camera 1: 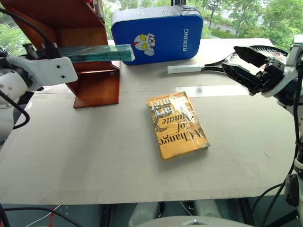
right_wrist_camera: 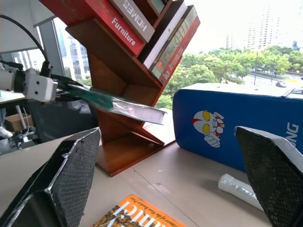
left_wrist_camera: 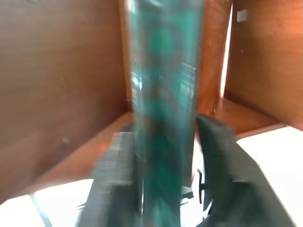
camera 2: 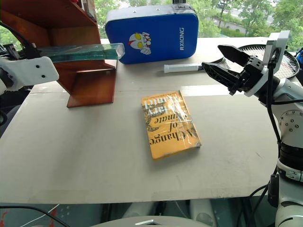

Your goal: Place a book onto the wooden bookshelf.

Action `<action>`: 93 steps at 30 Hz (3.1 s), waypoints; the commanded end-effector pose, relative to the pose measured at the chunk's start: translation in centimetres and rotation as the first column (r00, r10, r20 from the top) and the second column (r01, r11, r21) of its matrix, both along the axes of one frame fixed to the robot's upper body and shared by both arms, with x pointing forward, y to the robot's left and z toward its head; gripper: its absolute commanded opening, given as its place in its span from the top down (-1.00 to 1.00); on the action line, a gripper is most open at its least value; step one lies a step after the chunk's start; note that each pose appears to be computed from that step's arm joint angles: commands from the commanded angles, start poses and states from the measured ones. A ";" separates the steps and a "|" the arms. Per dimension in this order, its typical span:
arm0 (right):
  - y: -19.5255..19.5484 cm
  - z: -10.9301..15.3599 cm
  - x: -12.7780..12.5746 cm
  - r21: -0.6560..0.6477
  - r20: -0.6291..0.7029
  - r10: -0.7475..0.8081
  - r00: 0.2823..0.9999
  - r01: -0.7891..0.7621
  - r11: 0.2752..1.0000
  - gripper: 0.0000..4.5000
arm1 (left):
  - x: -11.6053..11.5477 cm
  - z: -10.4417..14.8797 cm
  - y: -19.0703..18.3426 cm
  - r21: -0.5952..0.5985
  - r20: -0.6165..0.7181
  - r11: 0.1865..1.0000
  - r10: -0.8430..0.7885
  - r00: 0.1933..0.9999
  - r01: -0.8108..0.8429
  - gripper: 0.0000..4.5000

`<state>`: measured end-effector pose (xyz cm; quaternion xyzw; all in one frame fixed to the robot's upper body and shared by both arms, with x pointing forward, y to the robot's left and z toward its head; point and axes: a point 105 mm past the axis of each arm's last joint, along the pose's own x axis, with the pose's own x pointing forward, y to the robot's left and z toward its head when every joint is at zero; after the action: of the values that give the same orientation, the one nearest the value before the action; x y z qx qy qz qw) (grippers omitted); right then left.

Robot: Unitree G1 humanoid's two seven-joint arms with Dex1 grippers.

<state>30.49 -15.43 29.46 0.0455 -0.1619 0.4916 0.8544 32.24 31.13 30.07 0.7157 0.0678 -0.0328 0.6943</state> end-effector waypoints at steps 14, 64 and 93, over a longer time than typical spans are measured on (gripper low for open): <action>-0.6 1.2 -1.3 0.007 0.045 0.008 0.999 -0.008 1.000 -1.00 | -2.3 3.8 -0.6 -0.138 0.190 0.988 -0.041 0.981 0.068 -0.98; -1.1 2.5 -4.2 0.034 0.067 0.054 0.996 -0.056 0.998 -1.00 | 8.7 -6.0 -16.6 -0.702 0.707 0.373 0.269 0.654 0.606 0.99; -9.2 -20.0 -4.0 -0.430 -0.282 -0.394 0.875 0.252 0.867 -1.00 | -5.8 -21.8 -13.2 -0.980 -0.145 0.178 -0.310 0.939 -0.093 0.99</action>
<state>26.48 -24.28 9.75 -0.0297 0.0931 0.3523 0.9308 26.81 18.19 6.86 0.0867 0.1082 -0.2220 0.9651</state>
